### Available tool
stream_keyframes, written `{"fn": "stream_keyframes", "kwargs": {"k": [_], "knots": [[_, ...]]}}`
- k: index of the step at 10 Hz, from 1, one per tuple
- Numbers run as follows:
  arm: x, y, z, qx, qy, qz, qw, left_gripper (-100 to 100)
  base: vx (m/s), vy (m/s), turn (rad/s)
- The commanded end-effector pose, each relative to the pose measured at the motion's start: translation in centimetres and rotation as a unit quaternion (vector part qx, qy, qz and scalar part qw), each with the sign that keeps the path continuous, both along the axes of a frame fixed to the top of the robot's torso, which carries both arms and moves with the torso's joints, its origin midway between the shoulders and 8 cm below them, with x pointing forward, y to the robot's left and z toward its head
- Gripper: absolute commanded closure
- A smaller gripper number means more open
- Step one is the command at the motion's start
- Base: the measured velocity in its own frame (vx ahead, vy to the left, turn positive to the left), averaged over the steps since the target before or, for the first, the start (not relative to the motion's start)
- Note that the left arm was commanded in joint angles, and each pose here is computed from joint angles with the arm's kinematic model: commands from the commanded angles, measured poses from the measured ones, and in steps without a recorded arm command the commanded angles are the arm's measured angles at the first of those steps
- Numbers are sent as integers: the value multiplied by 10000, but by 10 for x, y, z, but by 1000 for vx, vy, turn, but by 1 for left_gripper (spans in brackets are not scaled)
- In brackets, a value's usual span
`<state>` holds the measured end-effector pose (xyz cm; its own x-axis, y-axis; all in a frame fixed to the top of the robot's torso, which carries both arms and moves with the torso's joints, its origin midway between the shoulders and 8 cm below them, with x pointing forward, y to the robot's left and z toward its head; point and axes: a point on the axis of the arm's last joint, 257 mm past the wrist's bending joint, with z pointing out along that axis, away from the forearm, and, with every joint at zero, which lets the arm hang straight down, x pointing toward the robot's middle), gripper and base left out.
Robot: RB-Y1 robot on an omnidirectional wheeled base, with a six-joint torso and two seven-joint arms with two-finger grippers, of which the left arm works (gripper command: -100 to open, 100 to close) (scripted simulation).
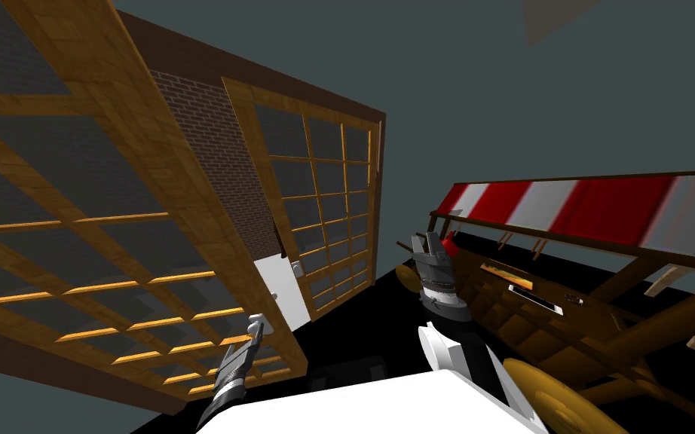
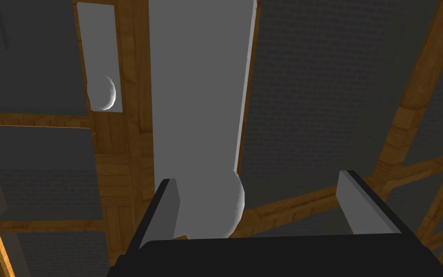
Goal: Pull the door open
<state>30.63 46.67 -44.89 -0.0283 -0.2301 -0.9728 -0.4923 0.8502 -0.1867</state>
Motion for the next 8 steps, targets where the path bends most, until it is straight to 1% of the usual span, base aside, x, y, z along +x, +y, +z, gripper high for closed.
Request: {"fn": "stream_keyframes", "kwargs": {"k": [1, 3, 4, 5, 7, 8], "knots": [[-27, 19, -12, -137, 141, 249, 9995, 100, -90, -12, 21], [-27, 19, -12, -137, 141, 249, 9995, 100, -49, 2, -17], [-23, 21, -6, -97, 71, 235, 9997, 100, 0, 0, 0], [-25, 20, -9, -119, 110, 242, 9996, 100, 1, -4, 22], [-27, 20, -11, -133, 134, 247, 9995, 100, 8, -9, 7], [-26, 20, -10, -123, 116, 244, 9996, 100, 0, 0, 0]]}}
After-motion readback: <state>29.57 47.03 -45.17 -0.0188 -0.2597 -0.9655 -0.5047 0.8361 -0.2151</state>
